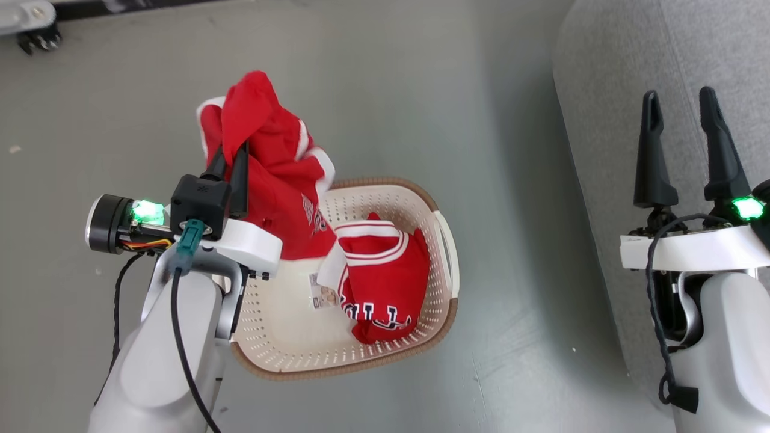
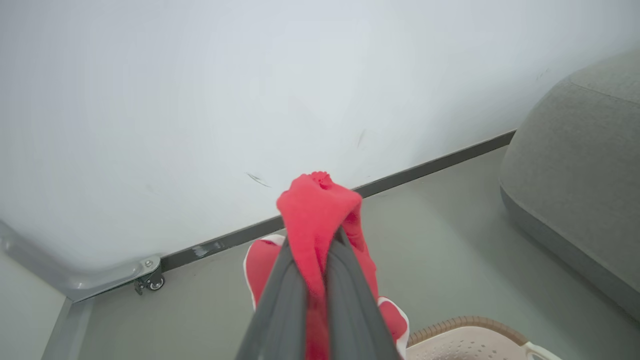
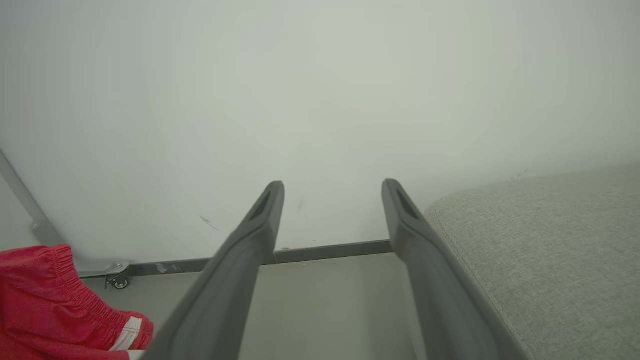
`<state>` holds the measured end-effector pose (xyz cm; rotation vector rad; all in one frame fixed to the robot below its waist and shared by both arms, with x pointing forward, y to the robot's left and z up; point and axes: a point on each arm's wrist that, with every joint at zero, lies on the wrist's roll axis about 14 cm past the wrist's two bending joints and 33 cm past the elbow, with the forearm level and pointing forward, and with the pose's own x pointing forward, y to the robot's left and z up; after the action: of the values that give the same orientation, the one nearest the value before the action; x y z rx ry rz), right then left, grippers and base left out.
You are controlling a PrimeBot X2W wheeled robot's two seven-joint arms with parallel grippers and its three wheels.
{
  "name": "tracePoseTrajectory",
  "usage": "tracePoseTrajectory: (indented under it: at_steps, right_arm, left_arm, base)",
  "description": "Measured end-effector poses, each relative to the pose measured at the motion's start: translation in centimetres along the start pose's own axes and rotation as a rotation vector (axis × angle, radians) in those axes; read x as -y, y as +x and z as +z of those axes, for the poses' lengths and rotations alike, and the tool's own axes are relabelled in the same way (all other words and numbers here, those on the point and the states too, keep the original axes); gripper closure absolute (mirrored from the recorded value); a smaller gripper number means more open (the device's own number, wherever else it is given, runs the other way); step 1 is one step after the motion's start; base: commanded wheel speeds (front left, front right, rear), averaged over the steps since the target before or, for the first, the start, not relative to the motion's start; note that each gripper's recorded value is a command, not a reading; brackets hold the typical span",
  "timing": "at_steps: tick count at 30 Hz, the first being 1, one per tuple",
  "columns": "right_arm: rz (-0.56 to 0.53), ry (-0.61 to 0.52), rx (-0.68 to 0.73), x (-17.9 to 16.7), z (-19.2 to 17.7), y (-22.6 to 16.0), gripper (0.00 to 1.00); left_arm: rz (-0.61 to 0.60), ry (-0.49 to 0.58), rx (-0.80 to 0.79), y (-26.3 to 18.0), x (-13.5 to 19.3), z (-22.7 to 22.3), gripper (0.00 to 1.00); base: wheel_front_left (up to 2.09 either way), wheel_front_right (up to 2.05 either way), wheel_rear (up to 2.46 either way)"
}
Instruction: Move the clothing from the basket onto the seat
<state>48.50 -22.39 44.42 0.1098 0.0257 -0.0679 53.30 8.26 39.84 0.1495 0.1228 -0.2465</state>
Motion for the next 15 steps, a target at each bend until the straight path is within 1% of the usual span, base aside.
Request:
tracePoseTrajectory:
  at_steps: [4, 15]
  right_arm:
    - [0.019, 0.0, 0.012, -0.7, 0.8, -0.4, 0.0]
    - [0.08, -0.009, 0.054, -2.9, 3.1, -1.7, 0.0]
  left_arm:
    - [0.016, 0.005, 0.063, -0.8, -0.7, 2.6, 1.0]
    - [0.056, 0.031, 0.164, -4.1, -2.5, 7.0, 1.0]
  base:
    - [0.0, 0.0, 0.0]
    - [0.0, 0.0, 0.0]
